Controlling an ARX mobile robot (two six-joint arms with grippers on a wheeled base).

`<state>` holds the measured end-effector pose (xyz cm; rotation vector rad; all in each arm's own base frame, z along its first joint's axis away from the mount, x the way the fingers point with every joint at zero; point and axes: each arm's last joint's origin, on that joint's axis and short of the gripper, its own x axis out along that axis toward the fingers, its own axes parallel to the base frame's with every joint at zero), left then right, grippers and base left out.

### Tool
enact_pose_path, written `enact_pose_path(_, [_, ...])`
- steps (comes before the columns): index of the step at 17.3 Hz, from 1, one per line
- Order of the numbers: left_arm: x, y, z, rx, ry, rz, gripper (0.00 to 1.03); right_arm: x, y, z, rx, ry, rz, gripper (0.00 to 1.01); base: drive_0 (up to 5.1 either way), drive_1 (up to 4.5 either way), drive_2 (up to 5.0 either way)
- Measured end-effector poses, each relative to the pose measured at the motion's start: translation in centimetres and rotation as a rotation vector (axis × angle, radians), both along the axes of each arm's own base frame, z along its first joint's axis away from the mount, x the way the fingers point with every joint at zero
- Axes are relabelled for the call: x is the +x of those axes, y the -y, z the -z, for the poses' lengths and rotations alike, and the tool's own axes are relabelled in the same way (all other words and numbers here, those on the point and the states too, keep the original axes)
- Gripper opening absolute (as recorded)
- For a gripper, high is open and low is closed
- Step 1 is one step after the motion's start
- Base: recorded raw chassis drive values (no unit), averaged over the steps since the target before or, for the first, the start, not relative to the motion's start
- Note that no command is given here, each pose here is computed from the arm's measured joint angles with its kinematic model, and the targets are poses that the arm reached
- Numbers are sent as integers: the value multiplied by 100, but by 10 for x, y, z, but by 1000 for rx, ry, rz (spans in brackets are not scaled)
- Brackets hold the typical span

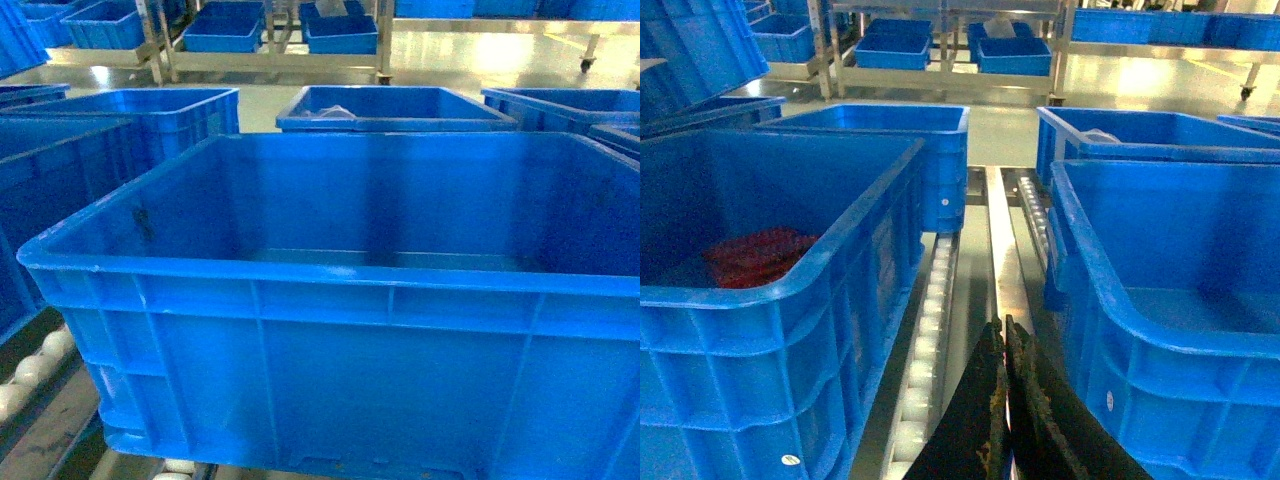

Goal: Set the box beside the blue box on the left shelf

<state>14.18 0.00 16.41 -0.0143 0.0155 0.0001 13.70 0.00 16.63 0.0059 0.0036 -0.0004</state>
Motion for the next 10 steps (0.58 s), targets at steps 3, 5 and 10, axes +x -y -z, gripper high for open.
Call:
enact_pose_path(3, [-6,0,-4,0,17,0,3,-5,0,-2,0,10,0,1,0,0,0])
enact_pose_path(5, [-8,0,-5,0,21,0,3,-7,0,-3,0,11,0,1,0,0,0])
enact_pose_path(10, [-18,0,-7,0,29,0,3,-16,0,-5,0,17,0,1,0,0,0])
